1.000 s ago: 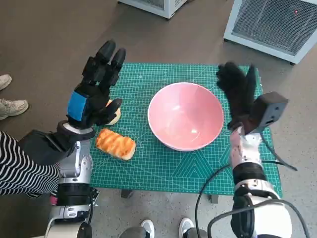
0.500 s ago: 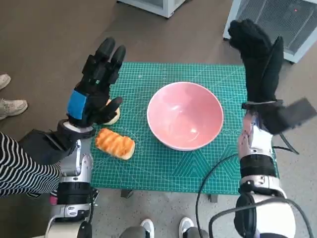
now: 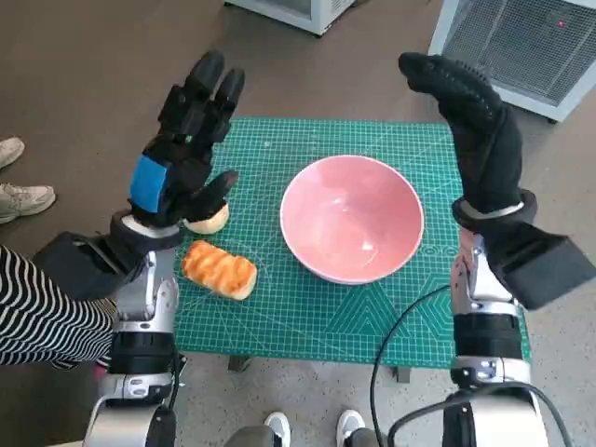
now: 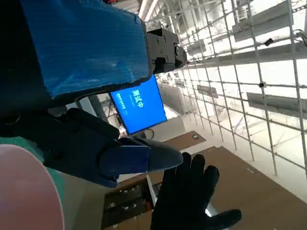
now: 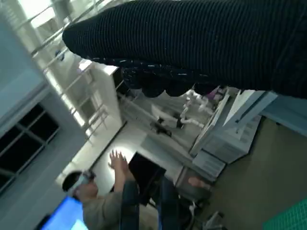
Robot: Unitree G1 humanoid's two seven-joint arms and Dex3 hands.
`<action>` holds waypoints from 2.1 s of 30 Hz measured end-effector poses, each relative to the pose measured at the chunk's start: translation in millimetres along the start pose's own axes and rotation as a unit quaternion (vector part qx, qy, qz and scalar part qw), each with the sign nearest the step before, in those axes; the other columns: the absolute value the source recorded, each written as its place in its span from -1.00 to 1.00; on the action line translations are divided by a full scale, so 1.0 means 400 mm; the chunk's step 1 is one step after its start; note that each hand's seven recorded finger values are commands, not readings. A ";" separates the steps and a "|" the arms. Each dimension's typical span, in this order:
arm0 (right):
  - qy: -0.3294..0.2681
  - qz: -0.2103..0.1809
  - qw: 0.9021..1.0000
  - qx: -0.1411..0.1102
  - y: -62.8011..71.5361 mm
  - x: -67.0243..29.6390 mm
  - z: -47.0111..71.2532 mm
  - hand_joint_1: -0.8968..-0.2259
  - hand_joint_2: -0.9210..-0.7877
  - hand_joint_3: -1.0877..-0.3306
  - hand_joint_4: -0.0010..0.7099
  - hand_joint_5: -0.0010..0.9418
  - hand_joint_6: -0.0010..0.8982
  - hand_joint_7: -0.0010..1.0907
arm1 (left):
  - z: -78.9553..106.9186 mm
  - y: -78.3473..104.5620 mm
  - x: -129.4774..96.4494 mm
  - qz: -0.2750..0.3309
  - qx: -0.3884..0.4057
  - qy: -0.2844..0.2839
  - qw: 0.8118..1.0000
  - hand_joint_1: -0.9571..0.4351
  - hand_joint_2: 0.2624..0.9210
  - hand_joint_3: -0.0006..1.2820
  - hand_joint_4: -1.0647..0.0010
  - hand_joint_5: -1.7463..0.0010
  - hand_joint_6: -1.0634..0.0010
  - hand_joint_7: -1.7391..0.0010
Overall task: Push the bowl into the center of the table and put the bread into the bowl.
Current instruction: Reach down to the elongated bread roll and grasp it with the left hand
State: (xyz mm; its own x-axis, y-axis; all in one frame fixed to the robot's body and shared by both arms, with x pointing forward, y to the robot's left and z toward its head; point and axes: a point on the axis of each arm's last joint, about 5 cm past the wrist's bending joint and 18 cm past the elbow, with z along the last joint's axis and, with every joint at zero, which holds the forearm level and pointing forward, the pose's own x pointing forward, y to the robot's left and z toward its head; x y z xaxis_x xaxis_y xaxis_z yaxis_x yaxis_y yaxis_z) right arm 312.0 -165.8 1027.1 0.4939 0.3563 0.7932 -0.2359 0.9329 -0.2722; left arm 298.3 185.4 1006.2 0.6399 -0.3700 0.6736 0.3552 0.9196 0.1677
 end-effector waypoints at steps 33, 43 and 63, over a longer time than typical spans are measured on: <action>0.000 0.003 1.000 -0.014 -0.019 -0.001 0.013 -0.49 -1.00 -0.06 -0.53 -0.97 -1.00 0.00 | 0.262 0.123 0.032 -0.256 0.372 0.246 0.858 0.52 0.56 -0.97 0.92 1.00 0.80 0.84; 0.001 -0.002 1.000 -0.009 -0.019 -0.003 0.011 -0.46 -1.00 -0.07 -0.53 -0.97 -1.00 0.01 | 0.245 0.105 -0.002 -0.317 0.349 0.323 0.820 0.52 0.51 -0.99 0.92 1.00 0.75 0.91; 0.006 -0.008 1.000 -0.001 -0.018 -0.006 0.006 -0.44 -1.00 -0.07 -0.53 -0.98 -1.00 0.01 | 0.127 0.073 -0.057 -0.372 0.360 0.410 0.751 0.40 0.42 -1.00 0.76 0.99 0.55 0.95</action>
State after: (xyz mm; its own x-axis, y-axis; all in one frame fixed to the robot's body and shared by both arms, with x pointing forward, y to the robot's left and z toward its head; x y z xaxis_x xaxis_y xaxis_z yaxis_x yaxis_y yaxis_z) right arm 310.5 -173.6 1028.5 0.5070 0.3424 0.7910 -0.2264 0.9384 -0.2610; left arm 259.6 227.5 1032.2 0.7566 -0.5021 -0.4188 0.5498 0.1419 0.8232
